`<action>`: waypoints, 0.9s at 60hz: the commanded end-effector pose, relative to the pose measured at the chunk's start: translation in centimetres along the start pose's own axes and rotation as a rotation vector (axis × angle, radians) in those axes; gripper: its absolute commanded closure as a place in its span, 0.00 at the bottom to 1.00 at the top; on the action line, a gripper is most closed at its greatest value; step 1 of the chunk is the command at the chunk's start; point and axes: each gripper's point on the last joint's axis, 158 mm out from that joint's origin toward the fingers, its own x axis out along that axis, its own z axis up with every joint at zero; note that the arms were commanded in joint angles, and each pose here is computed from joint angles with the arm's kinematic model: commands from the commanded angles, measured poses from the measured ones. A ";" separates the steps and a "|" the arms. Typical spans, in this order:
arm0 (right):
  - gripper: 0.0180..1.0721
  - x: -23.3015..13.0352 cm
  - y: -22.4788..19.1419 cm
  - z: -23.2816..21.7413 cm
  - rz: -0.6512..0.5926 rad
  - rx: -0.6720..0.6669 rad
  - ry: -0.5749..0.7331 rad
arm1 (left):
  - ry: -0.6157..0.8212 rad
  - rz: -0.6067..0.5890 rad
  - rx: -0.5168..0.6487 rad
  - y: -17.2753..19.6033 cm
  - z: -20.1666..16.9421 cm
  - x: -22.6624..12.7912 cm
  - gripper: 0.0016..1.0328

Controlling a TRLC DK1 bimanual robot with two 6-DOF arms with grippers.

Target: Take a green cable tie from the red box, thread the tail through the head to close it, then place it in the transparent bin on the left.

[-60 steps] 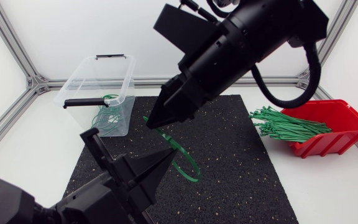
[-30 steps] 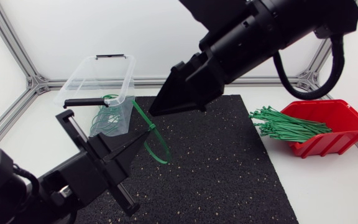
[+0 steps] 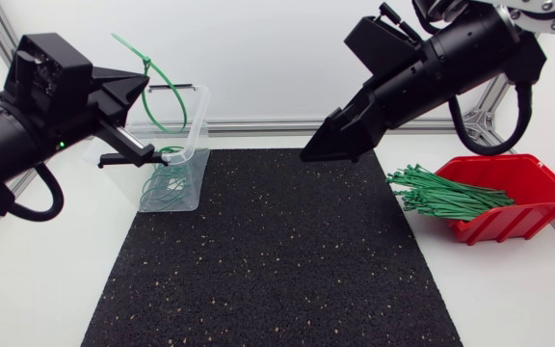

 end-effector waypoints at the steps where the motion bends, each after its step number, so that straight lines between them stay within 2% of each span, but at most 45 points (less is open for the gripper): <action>1: 0.04 0.7 -1.3 -1.2 -0.019 0.000 0.023 | 0.054 0.041 -0.039 3.2 -0.6 2.2 0.97; 15: 0.04 -0.1 -3.3 -1.6 -0.094 -0.013 0.017 | 0.280 0.139 -0.082 8.5 -6.3 7.7 0.97; 29: 0.04 -0.7 -4.0 -2.2 -0.125 -0.015 0.013 | 0.435 0.151 -0.088 9.1 -10.9 10.3 0.96; 35: 0.04 -0.7 -4.2 -2.6 -0.127 -0.006 0.018 | 0.506 0.164 -0.076 9.4 -12.8 10.9 0.88; 40: 0.04 -0.7 -4.4 -2.9 -0.131 -0.001 0.022 | 0.542 0.146 -0.078 9.0 -13.7 11.2 0.74; 42: 0.04 -0.9 -4.5 -3.0 -0.134 0.001 0.022 | 0.552 0.136 -0.078 8.6 -13.9 11.2 0.65; 44: 0.04 -1.0 -4.5 -3.1 -0.138 -0.001 0.019 | 0.556 0.140 -0.083 8.7 -14.0 11.1 0.51; 46: 0.04 -1.3 -4.8 -3.1 -0.147 -0.001 0.016 | 0.560 0.148 -0.091 8.8 -14.1 11.0 0.32; 47: 0.04 -1.5 -5.1 -3.1 -0.155 0.004 0.014 | 0.565 0.144 -0.090 8.6 -14.2 11.0 0.19; 48: 0.04 -1.7 -5.2 -3.1 -0.160 0.005 0.009 | 0.569 0.139 -0.090 8.5 -14.2 11.0 0.10; 49: 0.04 -1.9 -5.2 -3.0 -0.162 0.004 0.005 | 0.572 0.135 -0.089 8.3 -14.3 11.0 0.05; 54: 0.04 -2.8 -6.0 -2.8 -0.197 0.003 -0.008 | 0.572 0.145 -0.114 8.4 -14.2 10.9 0.03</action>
